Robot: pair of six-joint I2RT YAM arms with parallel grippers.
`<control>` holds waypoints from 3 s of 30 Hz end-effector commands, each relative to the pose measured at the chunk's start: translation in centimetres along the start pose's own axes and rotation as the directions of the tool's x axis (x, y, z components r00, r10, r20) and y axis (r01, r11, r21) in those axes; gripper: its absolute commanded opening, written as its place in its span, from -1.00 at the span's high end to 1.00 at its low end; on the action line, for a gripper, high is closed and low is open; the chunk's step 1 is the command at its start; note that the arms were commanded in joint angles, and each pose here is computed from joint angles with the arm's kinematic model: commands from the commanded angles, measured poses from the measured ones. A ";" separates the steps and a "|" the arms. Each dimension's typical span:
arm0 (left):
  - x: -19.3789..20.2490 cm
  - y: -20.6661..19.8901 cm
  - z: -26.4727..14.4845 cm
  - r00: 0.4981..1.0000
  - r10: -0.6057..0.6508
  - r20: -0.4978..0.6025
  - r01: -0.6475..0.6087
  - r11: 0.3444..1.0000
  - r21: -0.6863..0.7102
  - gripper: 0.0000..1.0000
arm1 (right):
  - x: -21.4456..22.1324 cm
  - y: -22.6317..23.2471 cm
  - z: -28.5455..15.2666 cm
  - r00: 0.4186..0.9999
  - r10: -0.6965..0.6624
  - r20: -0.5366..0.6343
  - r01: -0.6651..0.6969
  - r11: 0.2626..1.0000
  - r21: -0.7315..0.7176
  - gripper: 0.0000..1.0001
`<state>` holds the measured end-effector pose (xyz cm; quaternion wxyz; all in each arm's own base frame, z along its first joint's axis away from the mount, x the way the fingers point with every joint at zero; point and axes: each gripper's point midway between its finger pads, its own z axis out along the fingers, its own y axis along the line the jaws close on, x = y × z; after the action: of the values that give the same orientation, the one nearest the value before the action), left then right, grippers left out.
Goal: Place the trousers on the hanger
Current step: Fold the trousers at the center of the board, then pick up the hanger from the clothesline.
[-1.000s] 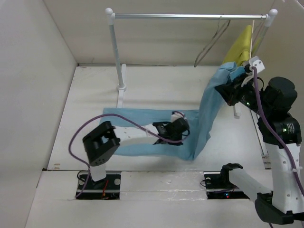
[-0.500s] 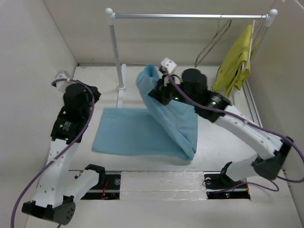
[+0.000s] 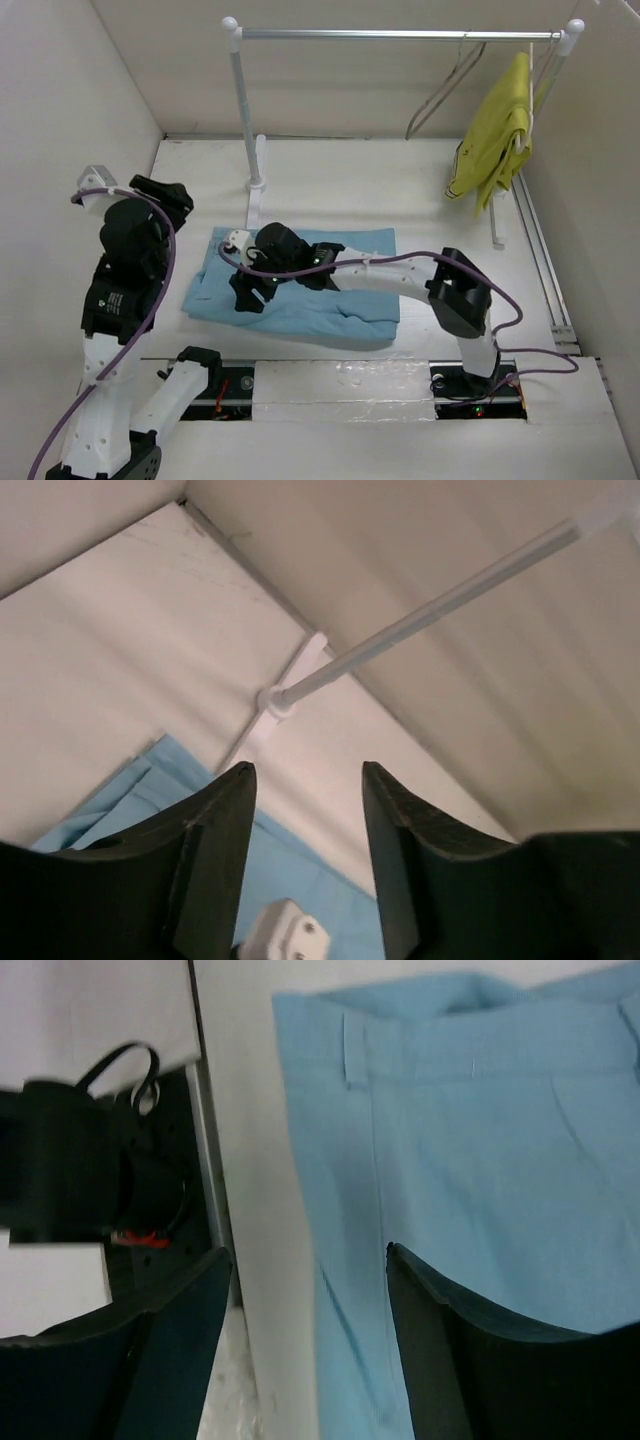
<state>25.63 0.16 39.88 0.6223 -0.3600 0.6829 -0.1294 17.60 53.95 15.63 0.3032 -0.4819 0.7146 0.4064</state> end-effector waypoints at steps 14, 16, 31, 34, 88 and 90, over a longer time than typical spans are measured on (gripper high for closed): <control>30.1 11.4 8.4 0.725 0.126 -0.677 -0.194 0.981 -0.024 0.05 | 16.5 -7.7 -17.4 0.976 0.199 -0.086 -0.157 0.921 0.355 1.00; 30.2 14.6 9.6 0.730 0.055 -0.681 -0.203 0.969 -0.140 0.09 | 19.1 -8.0 -18.2 0.967 0.235 -0.097 -0.177 0.898 0.403 1.00; 24.0 7.9 9.9 0.835 0.102 -0.541 -0.142 0.989 -0.032 0.28 | 17.9 -7.4 -23.8 0.967 0.245 -0.072 -0.181 0.856 0.484 0.45; 24.2 0.5 8.2 0.817 0.255 -0.517 -0.208 0.967 0.148 0.62 | 7.9 -8.5 -28.0 0.995 0.090 0.046 -0.101 0.854 0.511 0.13; 32.6 -3.6 0.8 0.624 0.452 -0.637 -0.139 0.867 0.479 0.23 | -17.2 -25.5 -44.6 0.432 0.078 0.899 -0.584 0.784 0.212 -0.43; 32.6 -3.6 0.8 0.625 0.451 -0.637 -0.140 0.868 0.477 0.23 | -17.3 -25.6 -44.1 0.429 0.090 0.899 -0.584 0.787 0.200 -0.33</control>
<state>28.60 -23.46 16.62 0.3543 -0.0310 0.8913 -0.2814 45.65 17.13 42.09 0.6118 0.0396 0.6613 0.4323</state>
